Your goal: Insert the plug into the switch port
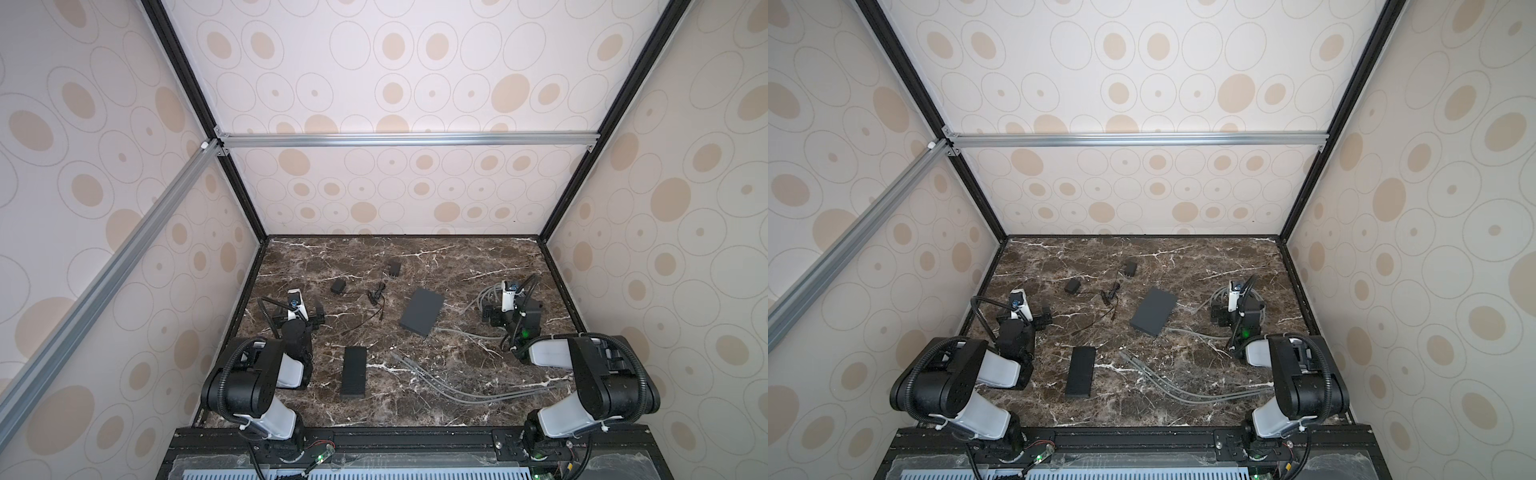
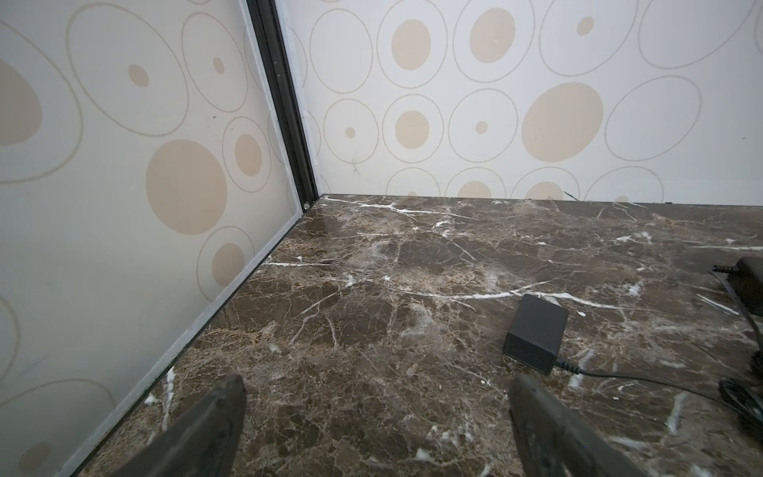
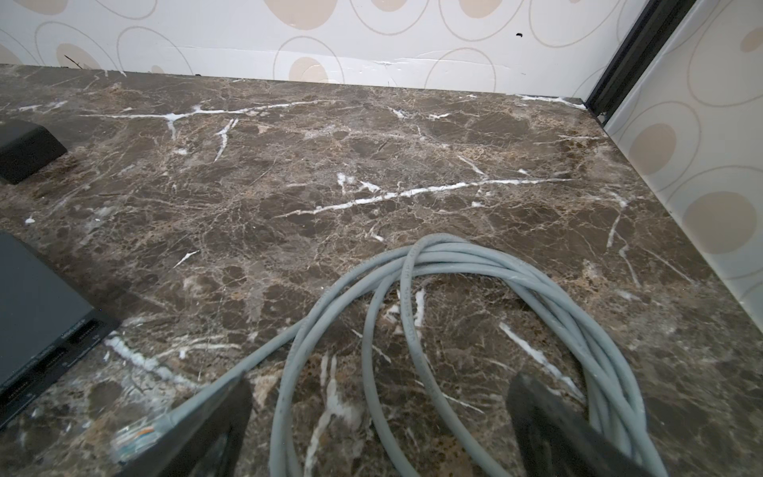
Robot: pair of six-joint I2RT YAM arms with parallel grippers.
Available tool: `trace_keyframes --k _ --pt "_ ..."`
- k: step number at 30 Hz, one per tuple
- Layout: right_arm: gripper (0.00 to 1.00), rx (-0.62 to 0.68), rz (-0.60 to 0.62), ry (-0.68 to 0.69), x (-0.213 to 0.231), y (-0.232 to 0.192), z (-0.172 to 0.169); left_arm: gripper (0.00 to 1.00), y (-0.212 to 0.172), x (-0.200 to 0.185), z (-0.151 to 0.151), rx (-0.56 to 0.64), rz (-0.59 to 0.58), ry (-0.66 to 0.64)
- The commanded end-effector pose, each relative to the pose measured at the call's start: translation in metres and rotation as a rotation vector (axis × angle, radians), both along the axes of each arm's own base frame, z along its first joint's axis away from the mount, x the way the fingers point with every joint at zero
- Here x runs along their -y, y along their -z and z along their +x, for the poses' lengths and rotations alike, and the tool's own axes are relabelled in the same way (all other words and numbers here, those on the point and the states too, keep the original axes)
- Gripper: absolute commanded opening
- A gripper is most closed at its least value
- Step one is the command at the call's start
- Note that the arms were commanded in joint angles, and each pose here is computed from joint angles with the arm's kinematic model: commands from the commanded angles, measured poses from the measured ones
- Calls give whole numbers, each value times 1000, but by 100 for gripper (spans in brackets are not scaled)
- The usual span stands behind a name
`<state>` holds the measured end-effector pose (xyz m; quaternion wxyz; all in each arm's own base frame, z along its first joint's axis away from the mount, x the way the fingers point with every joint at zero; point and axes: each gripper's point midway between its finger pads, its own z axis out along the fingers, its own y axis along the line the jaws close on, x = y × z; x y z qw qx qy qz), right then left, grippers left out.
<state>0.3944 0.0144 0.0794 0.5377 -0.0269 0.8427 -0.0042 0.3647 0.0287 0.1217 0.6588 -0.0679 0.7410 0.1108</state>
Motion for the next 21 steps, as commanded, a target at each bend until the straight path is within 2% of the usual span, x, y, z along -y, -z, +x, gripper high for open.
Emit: trace_keyframes --k 1,16,17,19,21 --pt "100 14 4 -3 0 -5 4 98 -12 -1 5 43 20 -7" --pt "100 21 -7 16 2 -6 4 98 -13 -4 5 44 8 -14" --pt "100 63 -7 -10 -2 -14 4 98 -17 -9 3 37 9 -56" --pt "100 60 7 -78 -16 -39 -8 98 -35 -22 1 14 -5 -166" --pt "100 -39 127 17 -10 -64 -23 98 -62 -31 -3 26 -136 -244"
